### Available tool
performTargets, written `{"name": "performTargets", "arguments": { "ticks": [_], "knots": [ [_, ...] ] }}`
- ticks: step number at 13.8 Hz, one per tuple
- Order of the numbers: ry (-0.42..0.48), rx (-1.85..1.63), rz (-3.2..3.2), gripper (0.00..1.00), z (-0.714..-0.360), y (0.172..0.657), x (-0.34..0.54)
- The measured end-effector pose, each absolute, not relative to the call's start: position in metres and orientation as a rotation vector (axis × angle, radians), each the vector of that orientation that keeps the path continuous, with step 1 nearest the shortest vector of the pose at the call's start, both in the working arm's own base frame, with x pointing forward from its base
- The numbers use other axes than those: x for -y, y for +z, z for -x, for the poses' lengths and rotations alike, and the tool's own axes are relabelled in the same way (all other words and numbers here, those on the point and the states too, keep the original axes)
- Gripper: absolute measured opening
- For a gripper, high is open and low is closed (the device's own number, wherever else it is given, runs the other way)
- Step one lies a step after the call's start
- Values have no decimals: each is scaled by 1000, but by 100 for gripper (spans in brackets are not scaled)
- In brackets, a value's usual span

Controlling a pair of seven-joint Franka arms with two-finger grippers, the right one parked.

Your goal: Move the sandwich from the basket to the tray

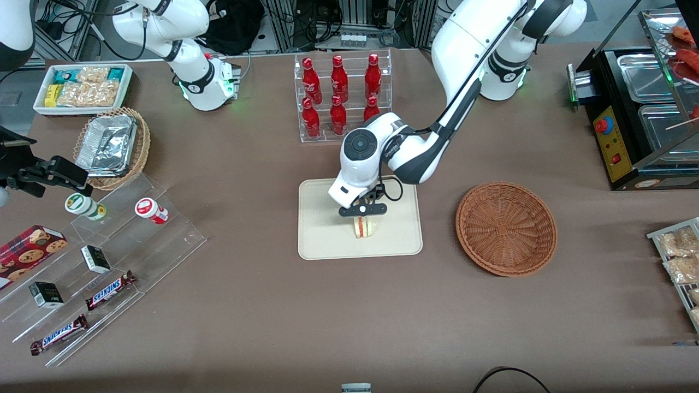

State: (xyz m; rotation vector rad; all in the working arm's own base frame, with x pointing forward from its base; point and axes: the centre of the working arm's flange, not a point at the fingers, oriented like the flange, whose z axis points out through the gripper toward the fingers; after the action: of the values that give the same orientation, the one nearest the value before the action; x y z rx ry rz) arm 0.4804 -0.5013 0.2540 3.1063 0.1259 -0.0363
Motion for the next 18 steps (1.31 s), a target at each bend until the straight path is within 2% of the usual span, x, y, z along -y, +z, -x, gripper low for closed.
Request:
{"name": "performTargets", "arguments": {
  "ticks": [3,4,7,9,13,18],
  "knots": [
    [-19,-151,-3121,94,-486,300,496],
    [-20,-177,-3138,100,-489,327,487],
    [5,-294,-3159,100,-504,414,439],
    [16,-405,-3160,100,-519,454,395],
    [23,-550,-3162,100,-536,503,315],
    [-66,-444,-3237,100,-527,553,205]
  ]
}}
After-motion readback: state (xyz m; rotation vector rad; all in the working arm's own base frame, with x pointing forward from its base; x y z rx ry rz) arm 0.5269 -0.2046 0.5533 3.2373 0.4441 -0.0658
